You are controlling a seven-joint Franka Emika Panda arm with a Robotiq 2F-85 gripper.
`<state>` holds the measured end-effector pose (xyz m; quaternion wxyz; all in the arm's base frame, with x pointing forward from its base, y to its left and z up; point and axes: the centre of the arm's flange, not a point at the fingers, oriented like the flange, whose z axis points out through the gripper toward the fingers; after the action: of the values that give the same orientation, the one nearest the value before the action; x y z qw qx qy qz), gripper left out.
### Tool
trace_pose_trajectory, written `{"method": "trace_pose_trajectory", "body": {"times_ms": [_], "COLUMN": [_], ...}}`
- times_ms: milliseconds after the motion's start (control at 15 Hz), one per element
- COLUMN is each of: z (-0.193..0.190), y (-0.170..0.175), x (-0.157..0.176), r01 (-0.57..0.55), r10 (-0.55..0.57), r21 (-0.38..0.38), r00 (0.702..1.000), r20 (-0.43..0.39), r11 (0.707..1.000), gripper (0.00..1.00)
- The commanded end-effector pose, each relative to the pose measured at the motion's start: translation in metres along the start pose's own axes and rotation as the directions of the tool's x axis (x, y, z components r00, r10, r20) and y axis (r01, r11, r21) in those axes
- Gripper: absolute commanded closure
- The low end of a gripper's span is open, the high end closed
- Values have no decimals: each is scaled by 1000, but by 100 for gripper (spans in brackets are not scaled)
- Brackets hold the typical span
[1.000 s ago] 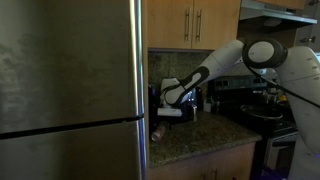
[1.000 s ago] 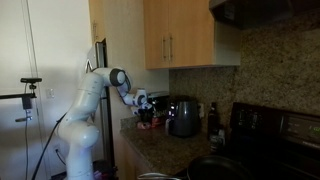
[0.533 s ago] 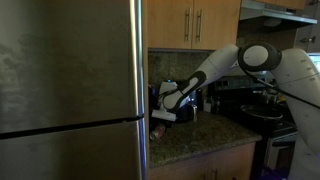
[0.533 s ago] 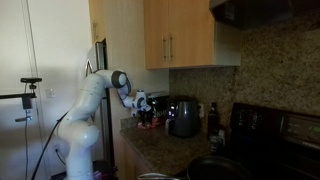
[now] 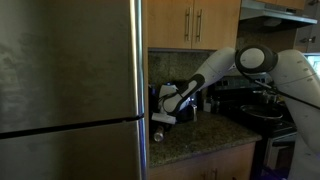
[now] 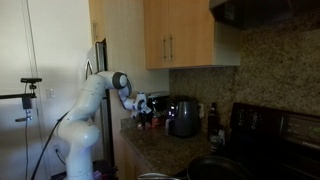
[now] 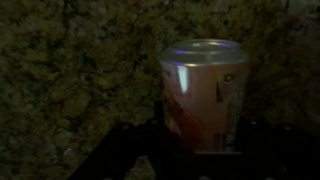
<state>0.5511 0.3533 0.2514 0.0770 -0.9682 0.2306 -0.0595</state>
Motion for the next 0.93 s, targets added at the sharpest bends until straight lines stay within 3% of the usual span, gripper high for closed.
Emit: {"method": "trace_pose_trajectory", "body": {"times_ms": [0, 133, 333, 533, 733, 867], "z": [3, 0, -14, -32, -63, -88], "y": [0, 4, 20, 51, 104, 142], "x": [5, 9, 18, 27, 45, 52], "r01": [-9, 2, 4, -13, -91, -146], "r10": [9, -3, -9, -3, 49, 102], "r21": [-4, -26, -58, -133, -226, -252], "r00": [1000, 999, 996, 992, 982, 978], "r20": [-28, -41, -85, -125, -185, -179], "r11": [1000, 1000, 998, 991, 970, 957], "gripper": [69, 81, 90, 91, 91, 91]}}
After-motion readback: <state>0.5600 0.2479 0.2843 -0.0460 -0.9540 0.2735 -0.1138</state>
